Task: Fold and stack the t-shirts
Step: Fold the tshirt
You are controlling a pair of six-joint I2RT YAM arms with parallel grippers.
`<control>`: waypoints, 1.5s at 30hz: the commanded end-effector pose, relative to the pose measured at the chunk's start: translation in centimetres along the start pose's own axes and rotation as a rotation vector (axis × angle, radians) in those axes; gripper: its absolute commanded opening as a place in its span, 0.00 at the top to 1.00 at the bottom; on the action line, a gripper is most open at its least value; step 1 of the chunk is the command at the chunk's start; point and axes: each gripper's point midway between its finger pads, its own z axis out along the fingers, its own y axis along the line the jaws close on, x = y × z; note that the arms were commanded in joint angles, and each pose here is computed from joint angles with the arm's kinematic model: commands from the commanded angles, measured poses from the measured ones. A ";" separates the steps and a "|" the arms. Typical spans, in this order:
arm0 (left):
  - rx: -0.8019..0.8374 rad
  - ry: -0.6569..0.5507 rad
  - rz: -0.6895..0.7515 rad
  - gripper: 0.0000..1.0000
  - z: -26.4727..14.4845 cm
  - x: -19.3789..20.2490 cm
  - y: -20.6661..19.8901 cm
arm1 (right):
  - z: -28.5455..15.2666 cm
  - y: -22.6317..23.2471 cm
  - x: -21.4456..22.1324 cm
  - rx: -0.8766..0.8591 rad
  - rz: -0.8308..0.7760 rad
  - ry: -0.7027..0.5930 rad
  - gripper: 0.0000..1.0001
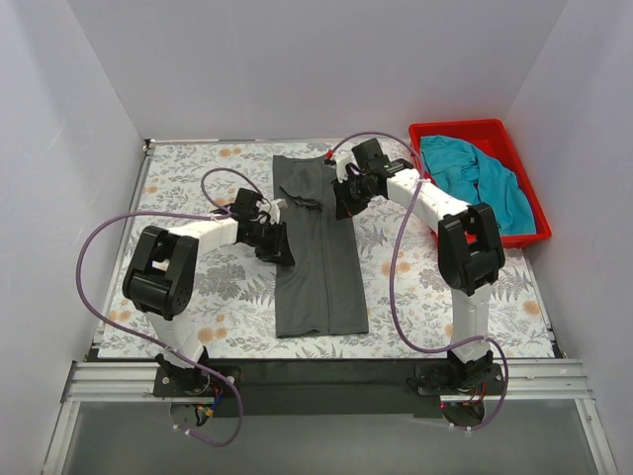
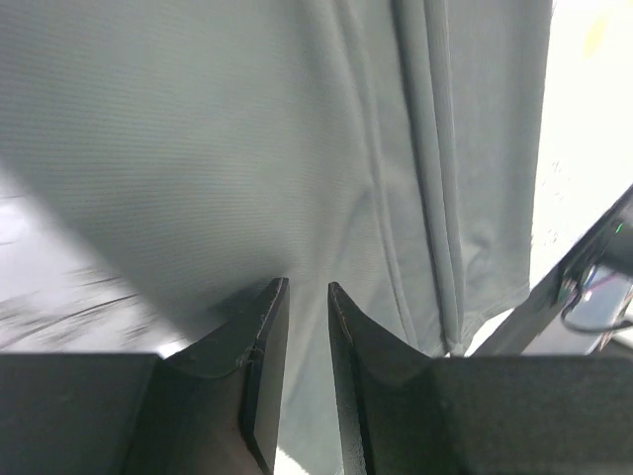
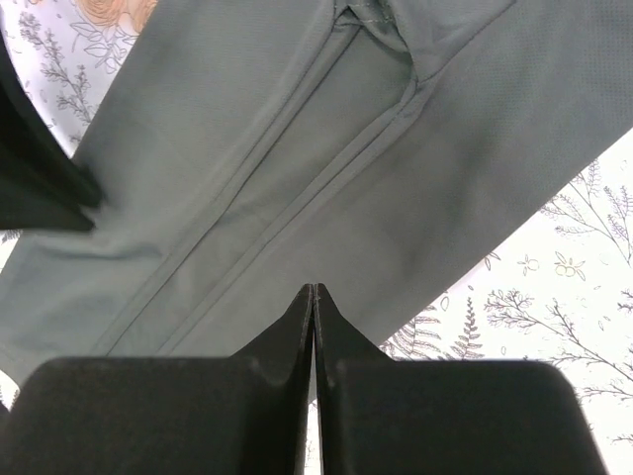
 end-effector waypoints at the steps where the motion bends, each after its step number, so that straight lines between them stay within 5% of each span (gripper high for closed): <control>1: 0.046 -0.165 0.049 0.78 -4.3 -5.1 -1.7 | 0.0 0.9 -0.6 -0.044 0.003 -0.014 0.97; 8: -0.004 -0.273 0.130 0.78 -4.0 -12.0 -1.0 | 2.5 -1.0 -1.7 -0.012 0.004 -0.011 0.99; 23: -0.051 -0.211 -0.061 0.79 2.5 -16.5 7.4 | 7.6 -7.6 0.4 0.160 0.102 0.031 0.99; 36: -0.002 -0.291 -0.050 0.76 2.9 -22.1 8.4 | 7.9 -12.0 -5.1 0.181 0.071 -0.102 0.99; 42: 0.017 -0.405 0.157 0.69 -3.7 -25.9 3.5 | 0.6 -7.2 -11.5 0.079 -0.069 -0.266 0.70; 45: 0.027 -0.467 0.309 0.56 -9.1 -26.5 -0.8 | -5.1 -4.5 -14.5 0.086 -0.185 -0.361 0.56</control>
